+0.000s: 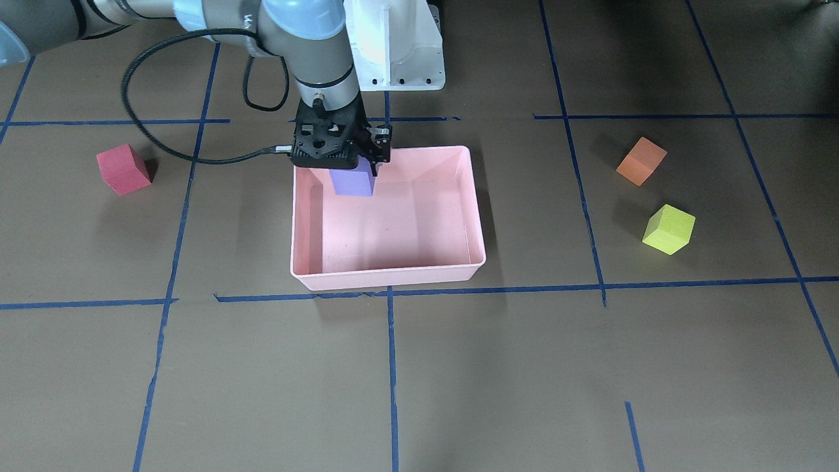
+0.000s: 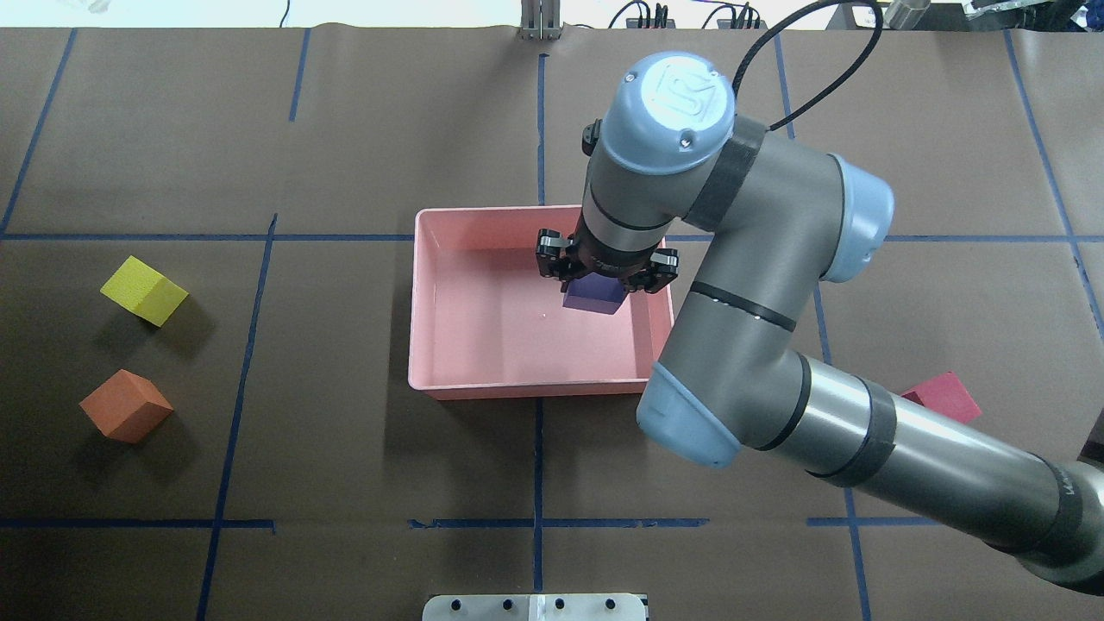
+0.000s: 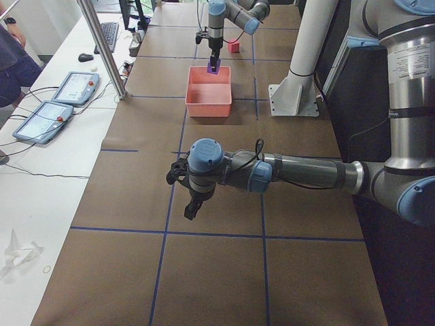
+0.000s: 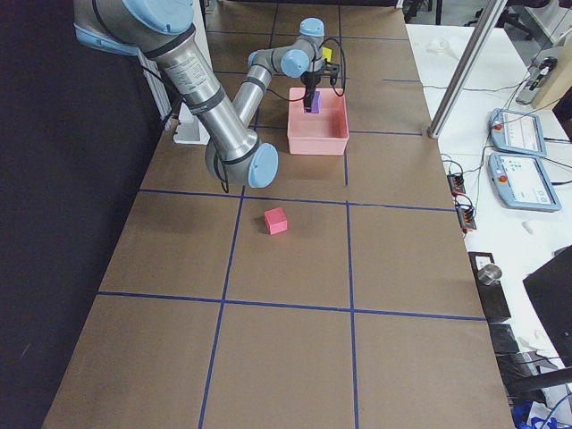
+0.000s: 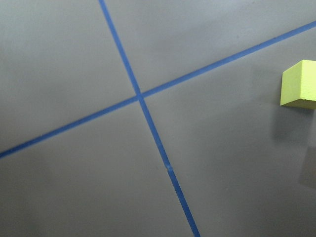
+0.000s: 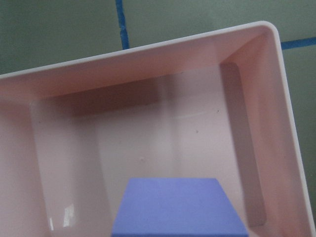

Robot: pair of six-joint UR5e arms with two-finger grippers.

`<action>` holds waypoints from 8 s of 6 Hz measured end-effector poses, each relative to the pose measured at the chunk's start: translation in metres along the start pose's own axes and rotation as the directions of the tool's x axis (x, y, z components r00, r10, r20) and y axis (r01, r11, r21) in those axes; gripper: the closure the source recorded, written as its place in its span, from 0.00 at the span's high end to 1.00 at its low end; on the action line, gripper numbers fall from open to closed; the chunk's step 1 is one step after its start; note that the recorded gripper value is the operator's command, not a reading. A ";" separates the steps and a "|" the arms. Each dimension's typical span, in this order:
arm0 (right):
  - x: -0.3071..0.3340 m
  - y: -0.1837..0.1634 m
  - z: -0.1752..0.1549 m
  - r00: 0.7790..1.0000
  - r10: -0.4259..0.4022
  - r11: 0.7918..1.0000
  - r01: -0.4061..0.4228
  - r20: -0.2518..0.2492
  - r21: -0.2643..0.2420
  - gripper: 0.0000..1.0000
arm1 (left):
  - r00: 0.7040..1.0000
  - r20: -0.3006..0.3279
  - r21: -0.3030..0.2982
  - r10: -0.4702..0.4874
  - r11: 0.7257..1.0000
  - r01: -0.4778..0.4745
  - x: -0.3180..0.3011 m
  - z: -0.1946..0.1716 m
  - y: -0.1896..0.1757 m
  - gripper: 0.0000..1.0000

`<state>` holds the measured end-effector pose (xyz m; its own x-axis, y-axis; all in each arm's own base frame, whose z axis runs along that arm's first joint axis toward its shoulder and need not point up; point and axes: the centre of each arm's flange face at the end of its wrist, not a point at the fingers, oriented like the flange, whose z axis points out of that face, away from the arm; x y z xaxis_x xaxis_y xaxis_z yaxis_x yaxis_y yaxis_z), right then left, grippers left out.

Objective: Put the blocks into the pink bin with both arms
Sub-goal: 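Carry the purple cube into the pink bin and open the right gripper, then grasp the yellow cube with the left gripper while the right gripper withdraws, then place the yellow cube in the bin while the right gripper grasps the red cube, then carry the red cube into the bin while the left gripper grasps the orange cube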

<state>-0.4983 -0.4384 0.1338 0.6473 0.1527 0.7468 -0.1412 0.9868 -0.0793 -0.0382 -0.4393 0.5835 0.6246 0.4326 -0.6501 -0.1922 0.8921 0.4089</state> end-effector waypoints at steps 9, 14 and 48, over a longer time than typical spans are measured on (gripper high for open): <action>0.177 -0.118 -0.063 0.971 -0.236 0.972 0.235 -0.049 -0.025 1.00 | 0.999 -0.017 -0.093 -0.051 0.994 0.049 0.166 0.191 -0.136 1.00; 0.192 -0.117 -0.065 0.966 -0.253 0.967 0.252 -0.053 -0.023 1.00 | 0.999 -0.037 -0.117 -0.027 0.993 0.023 0.174 0.227 -0.138 0.22; 0.013 0.008 -0.008 0.996 0.051 0.995 -0.057 -0.072 -0.084 1.00 | 0.944 -0.020 -0.057 0.329 0.942 -0.330 0.342 0.101 -0.076 1.00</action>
<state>-0.4855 -0.4285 0.1375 0.6915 0.2062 0.6923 -0.1142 0.9776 -0.1771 0.2667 -0.3719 0.3950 0.5117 0.7045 -0.4918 -0.4300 0.7055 0.5633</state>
